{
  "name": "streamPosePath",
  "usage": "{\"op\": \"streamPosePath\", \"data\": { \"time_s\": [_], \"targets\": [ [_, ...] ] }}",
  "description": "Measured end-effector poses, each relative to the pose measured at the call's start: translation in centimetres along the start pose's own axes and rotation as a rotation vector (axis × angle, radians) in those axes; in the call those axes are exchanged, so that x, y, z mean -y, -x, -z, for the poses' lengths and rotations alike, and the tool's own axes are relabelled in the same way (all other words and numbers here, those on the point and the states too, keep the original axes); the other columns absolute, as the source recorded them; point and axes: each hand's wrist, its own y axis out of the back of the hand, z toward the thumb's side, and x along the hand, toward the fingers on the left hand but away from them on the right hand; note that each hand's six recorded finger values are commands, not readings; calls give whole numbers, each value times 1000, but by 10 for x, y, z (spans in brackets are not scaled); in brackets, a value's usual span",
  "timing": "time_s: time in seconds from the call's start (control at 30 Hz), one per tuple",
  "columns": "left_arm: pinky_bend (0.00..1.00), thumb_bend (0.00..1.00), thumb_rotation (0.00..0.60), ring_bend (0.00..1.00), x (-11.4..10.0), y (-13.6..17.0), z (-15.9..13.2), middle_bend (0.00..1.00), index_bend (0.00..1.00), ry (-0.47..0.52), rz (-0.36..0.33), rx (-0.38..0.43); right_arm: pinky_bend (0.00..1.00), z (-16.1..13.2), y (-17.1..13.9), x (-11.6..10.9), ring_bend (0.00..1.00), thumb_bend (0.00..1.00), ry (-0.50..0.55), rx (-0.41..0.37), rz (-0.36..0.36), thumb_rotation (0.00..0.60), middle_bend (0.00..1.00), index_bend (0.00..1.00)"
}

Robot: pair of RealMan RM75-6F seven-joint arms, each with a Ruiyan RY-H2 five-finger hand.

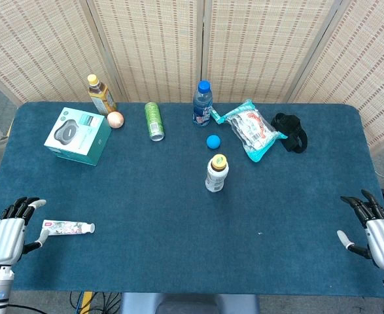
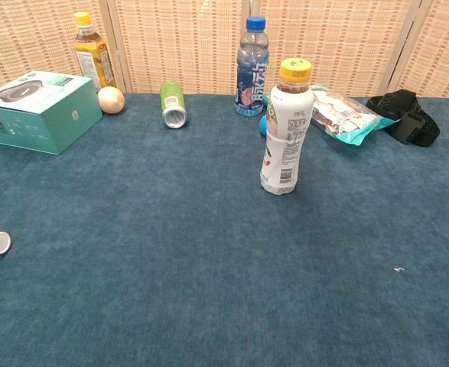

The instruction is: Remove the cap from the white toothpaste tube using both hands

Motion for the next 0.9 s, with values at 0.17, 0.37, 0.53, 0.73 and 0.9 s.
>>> {"op": "streamPosePath", "data": {
  "time_s": [0.17, 0.37, 0.53, 0.73, 0.9],
  "targets": [
    [165, 220, 600, 130, 4, -3, -3, 203, 248, -8, 16, 19, 229, -2, 3, -7, 117, 215, 7, -13, 35, 600, 263, 208],
    [166, 219, 600, 132, 10, -6, -4, 219, 271, -17, 32, 36, 229, -5, 7, -19, 117, 214, 7, -28, 93, 600, 263, 208],
    [165, 201, 600, 132, 23, -10, -4, 231, 303, -40, 64, 41, 229, -4, 7, -20, 117, 214, 7, -26, 90, 600, 263, 208],
    [165, 160, 600, 132, 44, -15, -5, 234, 320, -63, 109, 36, 229, -2, 6, -19, 117, 215, 8, -20, 85, 600, 263, 208],
    [165, 152, 600, 132, 58, -18, -3, 236, 320, -74, 138, 38, 229, -1, 4, -19, 117, 214, 9, -14, 83, 600, 263, 208]
  ]
}}
